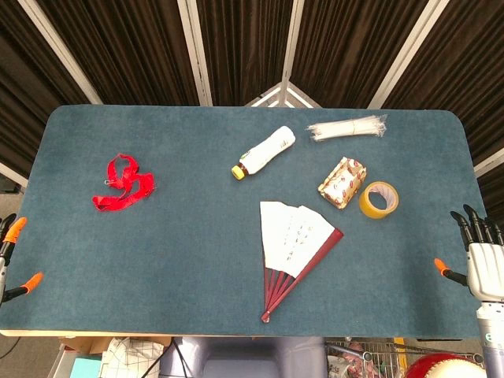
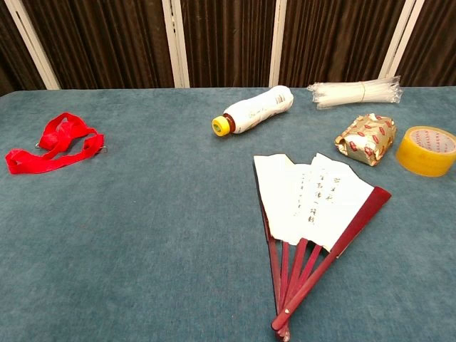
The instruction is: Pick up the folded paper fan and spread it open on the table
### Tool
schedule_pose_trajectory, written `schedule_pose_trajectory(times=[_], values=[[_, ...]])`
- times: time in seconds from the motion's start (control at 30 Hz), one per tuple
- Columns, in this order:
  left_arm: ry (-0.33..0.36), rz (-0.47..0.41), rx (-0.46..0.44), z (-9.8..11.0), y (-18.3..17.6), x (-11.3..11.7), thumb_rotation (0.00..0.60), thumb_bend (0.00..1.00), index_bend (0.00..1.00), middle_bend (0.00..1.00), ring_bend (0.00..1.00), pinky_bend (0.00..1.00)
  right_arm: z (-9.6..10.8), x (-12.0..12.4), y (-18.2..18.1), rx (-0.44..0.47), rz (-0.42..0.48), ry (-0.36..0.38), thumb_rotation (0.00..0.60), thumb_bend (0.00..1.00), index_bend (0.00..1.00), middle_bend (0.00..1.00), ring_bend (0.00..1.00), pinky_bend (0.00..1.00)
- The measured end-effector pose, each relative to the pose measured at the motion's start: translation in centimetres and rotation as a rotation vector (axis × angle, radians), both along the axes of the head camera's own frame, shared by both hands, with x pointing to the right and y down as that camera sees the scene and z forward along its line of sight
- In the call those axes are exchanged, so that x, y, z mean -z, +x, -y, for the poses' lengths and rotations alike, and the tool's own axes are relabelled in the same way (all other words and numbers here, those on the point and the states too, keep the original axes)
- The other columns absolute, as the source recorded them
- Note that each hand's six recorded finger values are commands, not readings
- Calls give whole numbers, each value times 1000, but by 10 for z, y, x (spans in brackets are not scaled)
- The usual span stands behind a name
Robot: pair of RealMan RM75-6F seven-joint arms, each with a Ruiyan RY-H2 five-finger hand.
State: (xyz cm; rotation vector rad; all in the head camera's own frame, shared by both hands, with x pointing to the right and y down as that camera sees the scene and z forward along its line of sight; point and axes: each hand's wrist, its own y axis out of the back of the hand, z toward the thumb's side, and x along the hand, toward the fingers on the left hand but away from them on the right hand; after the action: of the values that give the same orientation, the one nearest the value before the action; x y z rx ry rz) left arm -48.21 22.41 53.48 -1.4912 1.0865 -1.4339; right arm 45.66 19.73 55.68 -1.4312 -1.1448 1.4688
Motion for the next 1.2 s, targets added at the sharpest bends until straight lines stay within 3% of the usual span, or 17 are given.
schedule_pose_trajectory(times=[0.4, 0.7, 0.97, 1.2], values=[[5, 9, -8, -4, 3, 2, 600, 165, 0, 22, 0, 62, 0, 2, -5, 10, 33, 9, 600, 183, 154, 92, 173, 131], [-2, 16, -1, -2, 1, 0, 600, 165, 0, 23, 0, 62, 1, -7, -15, 37, 92, -26, 600, 184, 154, 92, 173, 132], [12, 8, -2, -3, 1, 4, 600, 165, 0, 23, 0, 62, -2, -8, -32, 102, 140, -28, 600, 182, 154, 92, 173, 132], [19, -4, 10, -3, -1, 7, 600, 165, 0, 23, 0, 62, -8, -19, -64, 207, 245, -77, 600, 183, 189, 92, 172, 133]])
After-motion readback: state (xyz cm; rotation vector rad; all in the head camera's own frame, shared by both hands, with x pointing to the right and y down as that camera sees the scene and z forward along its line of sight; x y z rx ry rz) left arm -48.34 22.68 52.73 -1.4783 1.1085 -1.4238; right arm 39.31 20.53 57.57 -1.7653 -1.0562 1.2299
